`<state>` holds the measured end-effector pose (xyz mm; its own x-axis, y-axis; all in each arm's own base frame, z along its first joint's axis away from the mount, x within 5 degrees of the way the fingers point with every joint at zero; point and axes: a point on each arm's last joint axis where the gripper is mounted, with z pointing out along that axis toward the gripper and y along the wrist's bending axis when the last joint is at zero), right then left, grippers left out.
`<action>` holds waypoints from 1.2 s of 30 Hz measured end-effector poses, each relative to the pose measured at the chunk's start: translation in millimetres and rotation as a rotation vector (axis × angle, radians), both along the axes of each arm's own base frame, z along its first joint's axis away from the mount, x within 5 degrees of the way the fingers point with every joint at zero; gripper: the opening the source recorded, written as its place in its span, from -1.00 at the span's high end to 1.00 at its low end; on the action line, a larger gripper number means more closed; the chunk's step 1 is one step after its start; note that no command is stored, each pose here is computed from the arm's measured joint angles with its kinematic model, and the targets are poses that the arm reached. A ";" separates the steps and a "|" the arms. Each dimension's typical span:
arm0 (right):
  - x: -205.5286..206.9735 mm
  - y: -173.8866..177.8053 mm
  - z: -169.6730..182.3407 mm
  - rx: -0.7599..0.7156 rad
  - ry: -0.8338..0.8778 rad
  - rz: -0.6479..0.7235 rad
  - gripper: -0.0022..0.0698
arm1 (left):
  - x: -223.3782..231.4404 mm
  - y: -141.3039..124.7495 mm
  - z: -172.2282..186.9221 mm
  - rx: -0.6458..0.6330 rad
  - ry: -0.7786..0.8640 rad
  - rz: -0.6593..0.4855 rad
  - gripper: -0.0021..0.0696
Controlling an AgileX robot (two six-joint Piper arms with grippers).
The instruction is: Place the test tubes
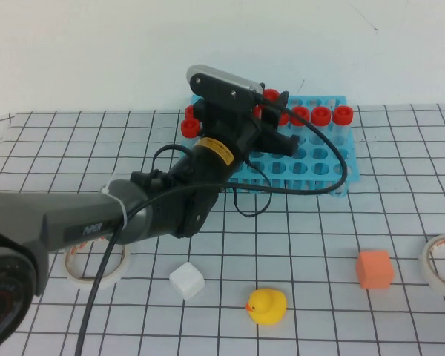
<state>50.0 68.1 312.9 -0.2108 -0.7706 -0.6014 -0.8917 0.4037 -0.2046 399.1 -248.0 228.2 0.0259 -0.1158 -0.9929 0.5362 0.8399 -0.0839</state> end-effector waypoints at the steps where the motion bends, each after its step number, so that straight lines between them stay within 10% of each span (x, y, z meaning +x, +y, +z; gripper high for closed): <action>1: 0.0 0.0 0.0 0.000 0.000 0.000 0.94 | 0.1 -0.4 -0.7 0.009 -0.004 -0.002 0.21; 36: -0.1 -0.1 -0.1 -0.002 0.001 0.000 0.94 | 11.7 8.9 -14.5 0.012 0.059 0.025 0.21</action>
